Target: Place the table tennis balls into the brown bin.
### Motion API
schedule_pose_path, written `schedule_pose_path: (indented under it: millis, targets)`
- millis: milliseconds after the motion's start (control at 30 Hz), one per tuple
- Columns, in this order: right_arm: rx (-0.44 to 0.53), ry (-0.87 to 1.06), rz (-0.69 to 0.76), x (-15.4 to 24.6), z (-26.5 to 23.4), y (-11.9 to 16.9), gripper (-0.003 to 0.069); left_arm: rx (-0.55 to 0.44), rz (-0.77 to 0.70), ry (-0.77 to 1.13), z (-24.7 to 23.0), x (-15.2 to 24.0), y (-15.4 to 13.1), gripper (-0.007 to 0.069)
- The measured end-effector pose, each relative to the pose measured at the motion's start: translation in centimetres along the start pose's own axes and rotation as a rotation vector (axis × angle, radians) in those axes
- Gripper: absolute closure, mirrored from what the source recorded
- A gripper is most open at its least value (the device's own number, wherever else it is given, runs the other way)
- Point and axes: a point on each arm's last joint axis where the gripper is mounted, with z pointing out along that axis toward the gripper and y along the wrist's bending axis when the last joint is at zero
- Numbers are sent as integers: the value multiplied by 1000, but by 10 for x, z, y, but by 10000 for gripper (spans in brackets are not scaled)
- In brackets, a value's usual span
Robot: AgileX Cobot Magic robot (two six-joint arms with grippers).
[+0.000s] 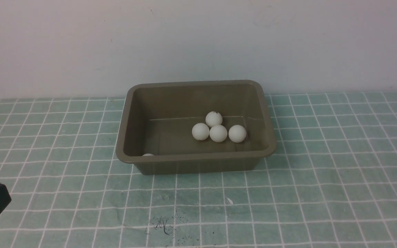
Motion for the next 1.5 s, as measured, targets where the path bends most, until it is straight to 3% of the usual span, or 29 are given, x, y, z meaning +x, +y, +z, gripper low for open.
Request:
schedule_pose_path:
  millis: [200, 333, 500, 667, 1500]
  targets:
    - [0, 0, 0, 0, 0, 0, 673, -33, 78, 2, 0, 1, 3, 630]
    - [0, 0, 0, 0, 0, 0, 673, -112, 138, -10, 4, 16, 12, 630]
    - [0, 0, 0, 0, 0, 0, 673, -305, 127, -13, 7, 74, 31, 630]
    - [0, 0, 0, 0, 0, 0, 673, -394, 90, 95, 16, 128, 45, 630]
    - [2, 3, 2, 0, 0, 0, 673, -416, 79, 115, 18, 136, 47, 630]
